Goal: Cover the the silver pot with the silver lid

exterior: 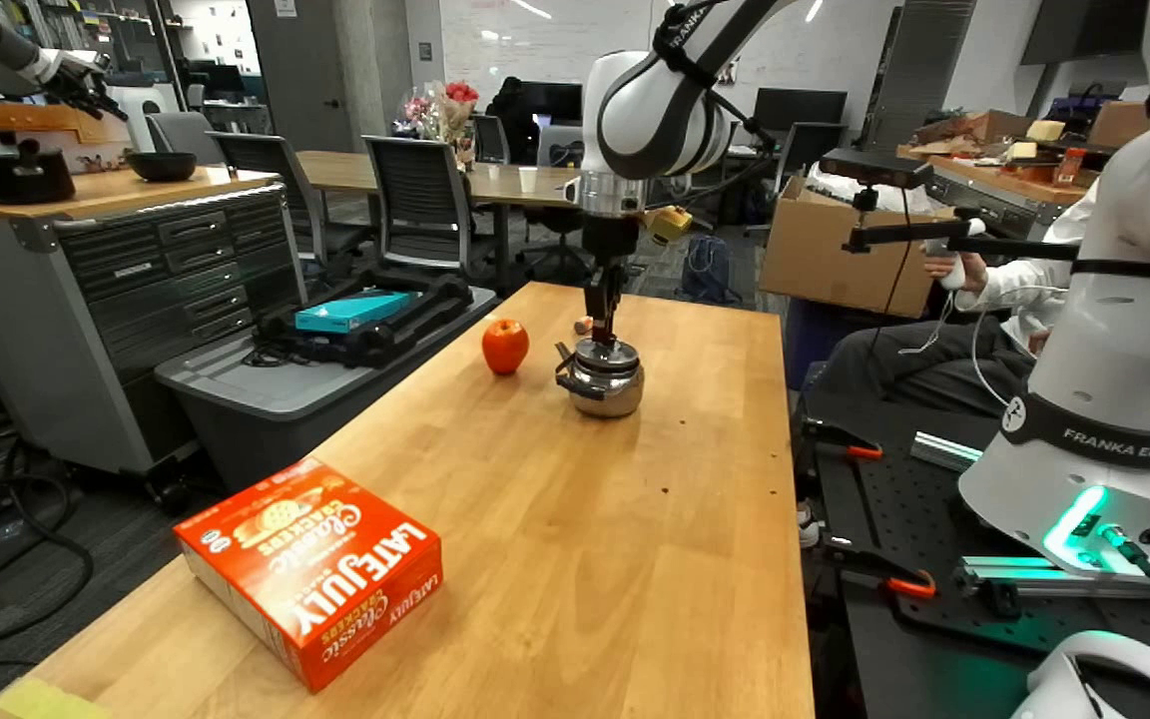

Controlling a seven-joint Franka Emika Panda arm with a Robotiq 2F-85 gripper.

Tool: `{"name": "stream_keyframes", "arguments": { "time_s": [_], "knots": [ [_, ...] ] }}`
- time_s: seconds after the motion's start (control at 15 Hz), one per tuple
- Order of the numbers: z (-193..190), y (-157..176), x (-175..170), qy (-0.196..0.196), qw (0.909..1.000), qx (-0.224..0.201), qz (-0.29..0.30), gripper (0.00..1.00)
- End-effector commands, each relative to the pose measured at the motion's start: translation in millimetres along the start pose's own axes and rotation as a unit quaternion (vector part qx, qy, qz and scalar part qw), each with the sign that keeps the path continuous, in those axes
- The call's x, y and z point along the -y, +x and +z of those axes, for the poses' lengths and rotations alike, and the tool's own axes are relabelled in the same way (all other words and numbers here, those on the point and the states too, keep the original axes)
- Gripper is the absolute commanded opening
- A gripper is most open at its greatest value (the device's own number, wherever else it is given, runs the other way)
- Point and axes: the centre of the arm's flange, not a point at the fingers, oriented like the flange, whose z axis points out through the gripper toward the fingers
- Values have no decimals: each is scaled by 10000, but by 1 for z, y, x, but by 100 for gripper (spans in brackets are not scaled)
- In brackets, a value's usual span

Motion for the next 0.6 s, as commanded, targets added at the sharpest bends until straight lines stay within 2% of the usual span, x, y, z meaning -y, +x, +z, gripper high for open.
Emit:
{"name": "stream_keyframes", "arguments": {
  "time_s": [0.0,0.53],
  "knots": [
    [0,3,0,63,10000,-10,-74,7],
    [3,4,-6,49,10000,31,-32,7]
  ]
}}
